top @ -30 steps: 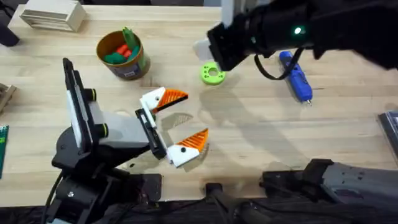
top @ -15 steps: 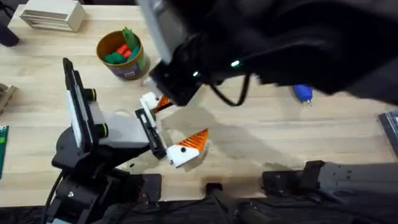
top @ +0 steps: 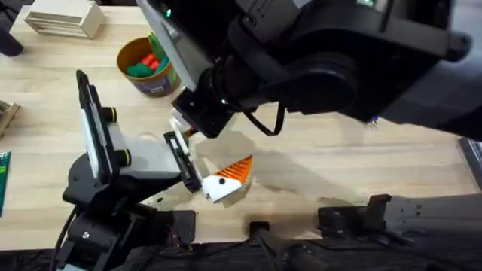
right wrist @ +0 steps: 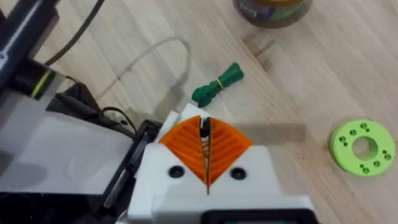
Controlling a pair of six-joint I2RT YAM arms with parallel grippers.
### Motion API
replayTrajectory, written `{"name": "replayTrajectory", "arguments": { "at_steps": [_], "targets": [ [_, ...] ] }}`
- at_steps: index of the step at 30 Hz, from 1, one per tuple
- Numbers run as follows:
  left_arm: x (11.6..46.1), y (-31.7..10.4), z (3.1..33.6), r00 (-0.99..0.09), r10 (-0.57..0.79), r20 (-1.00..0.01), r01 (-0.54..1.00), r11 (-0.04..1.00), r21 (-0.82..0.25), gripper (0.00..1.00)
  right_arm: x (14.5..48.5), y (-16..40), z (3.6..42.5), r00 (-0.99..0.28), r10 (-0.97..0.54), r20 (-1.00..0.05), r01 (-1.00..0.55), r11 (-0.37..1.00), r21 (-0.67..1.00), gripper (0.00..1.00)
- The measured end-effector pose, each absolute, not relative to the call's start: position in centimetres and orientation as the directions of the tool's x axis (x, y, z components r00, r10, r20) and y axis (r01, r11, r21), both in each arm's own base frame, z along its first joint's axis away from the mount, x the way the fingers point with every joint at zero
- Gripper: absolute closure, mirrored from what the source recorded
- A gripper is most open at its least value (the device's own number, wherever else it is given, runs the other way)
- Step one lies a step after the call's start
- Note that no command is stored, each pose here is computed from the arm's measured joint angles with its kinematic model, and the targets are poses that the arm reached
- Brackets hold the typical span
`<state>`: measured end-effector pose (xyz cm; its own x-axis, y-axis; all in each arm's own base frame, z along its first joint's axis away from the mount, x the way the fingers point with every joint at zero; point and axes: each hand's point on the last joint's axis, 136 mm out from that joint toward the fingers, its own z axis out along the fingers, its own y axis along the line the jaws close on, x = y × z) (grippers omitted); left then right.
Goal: Pick up the gripper from the table and insert it into the empty holder that is missing its gripper. Then pick up a screw, insert it into the mounting hole, and use the screwdriver to tighten it. Finally, clean up the table by picking up the vegetable and placing it into the bucket.
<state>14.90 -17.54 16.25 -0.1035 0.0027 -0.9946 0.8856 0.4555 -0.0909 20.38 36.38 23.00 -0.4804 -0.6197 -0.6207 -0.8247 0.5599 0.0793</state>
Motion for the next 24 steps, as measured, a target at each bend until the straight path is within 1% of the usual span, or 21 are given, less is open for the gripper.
{"name": "replayTrajectory", "arguments": {
  "at_steps": [6, 14, 24],
  "targets": [
    [14.9, -17.5, 16.3, -0.103, 0.003, -0.995, 0.886, 0.455, -0.09, 0.014, 19.8, 35.4, 23.1, -0.493, -0.641, -0.588, -0.823, 0.563, 0.076, 0.994],
    [14.9, -17.6, 16.3, -0.103, 0.003, -0.995, 0.887, 0.454, -0.09, 0.014, 19.9, 35.6, 24.2, -0.486, -0.63, -0.605, -0.824, 0.561, 0.078, 0.994],
    [14.9, -17.6, 16.3, -0.103, 0.003, -0.995, 0.887, 0.453, -0.091, 0.014, 19.7, 35.2, 24.0, -0.492, -0.641, -0.589, -0.823, 0.563, 0.076, 0.994]
  ]
}}
